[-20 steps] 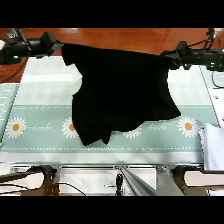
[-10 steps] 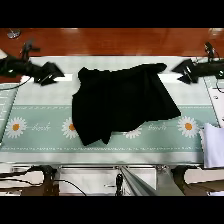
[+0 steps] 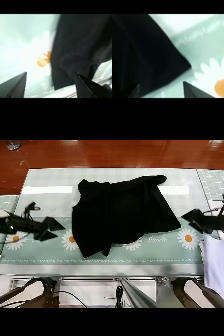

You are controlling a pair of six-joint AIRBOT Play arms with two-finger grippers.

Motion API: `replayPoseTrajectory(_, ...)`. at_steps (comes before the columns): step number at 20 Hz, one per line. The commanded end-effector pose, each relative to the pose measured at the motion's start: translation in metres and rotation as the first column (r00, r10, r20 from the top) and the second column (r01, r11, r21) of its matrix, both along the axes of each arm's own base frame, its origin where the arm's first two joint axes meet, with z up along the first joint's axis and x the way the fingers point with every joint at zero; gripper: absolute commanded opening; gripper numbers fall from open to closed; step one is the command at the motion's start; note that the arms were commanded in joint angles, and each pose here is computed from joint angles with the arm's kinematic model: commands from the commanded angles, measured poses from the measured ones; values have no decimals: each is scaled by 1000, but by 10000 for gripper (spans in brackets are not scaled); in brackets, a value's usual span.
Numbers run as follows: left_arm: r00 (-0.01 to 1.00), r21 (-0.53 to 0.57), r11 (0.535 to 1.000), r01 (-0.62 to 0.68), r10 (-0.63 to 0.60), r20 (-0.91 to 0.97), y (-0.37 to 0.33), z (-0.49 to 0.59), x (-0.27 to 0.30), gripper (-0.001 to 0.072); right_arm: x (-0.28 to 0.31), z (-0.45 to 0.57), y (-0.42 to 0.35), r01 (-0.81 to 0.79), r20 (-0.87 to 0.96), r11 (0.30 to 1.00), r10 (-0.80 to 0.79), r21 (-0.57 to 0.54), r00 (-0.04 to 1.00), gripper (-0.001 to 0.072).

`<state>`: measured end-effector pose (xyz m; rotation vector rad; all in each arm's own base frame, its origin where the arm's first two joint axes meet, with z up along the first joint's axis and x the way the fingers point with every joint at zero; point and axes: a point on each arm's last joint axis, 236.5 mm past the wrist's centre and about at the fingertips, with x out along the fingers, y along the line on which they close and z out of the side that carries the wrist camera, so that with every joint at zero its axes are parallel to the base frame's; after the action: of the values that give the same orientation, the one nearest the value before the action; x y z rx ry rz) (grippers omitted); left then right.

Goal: Fold the shirts.

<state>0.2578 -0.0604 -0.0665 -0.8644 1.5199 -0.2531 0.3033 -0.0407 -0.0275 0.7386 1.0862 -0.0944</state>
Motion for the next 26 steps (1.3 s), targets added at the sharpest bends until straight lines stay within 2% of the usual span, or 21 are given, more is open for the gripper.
replayPoseTrajectory(1,992,-138,984,-112,120,47,-29,-12,-5,703,-22,-5,22,17,39,999,-19,46,999,618)
replayPoseTrajectory(3,984,-172,974,-149,164,76,-39,-15,1,703,-22,-1,29,8,48,997,-12,72,999,618)
replayPoseTrajectory(9,987,-70,994,-85,94,134,-64,-31,9,701,-22,1,34,4,46,995,-8,96,999,618)
replayPoseTrajectory(12,983,-61,995,-75,84,161,-78,-32,17,698,-21,1,32,10,49,996,-14,93,999,618)
replayPoseTrajectory(13,984,-61,997,-57,66,166,-82,-31,19,663,-19,1,25,23,56,997,-26,67,998,618)
replayPoseTrajectory(14,984,-61,997,-44,54,171,-85,-29,22,437,-17,0,13,56,58,998,-58,36,997,618)
replayPoseTrajectory(15,982,-61,997,-37,48,182,-86,-26,25,150,-19,-3,1,101,45,995,-101,10,994,618)
replayPoseTrajectory(16,979,-60,998,-30,41,197,-87,-23,30,53,-23,-8,-12,144,20,989,-144,-19,989,618)
replayPoseTrajectory(17,977,-63,998,-24,37,211,-88,-18,34,25,-29,-13,-20,170,-10,985,-170,-40,985,618)
replayPoseTrajectory(19,970,-71,997,4,13,243,-90,-7,41,24,-44,-29,-25,175,-98,983,-179,-49,979,618)
replayPoseTrajectory(22,964,-78,997,24,-3,264,-93,2,47,24,-52,-48,-6,142,-193,989,-132,41,972,618)
replayPoseTrajectory(26,965,-81,996,28,-5,263,-93,2,47,24,-23,-54,0,162,-150,977,-141,138,979,618)
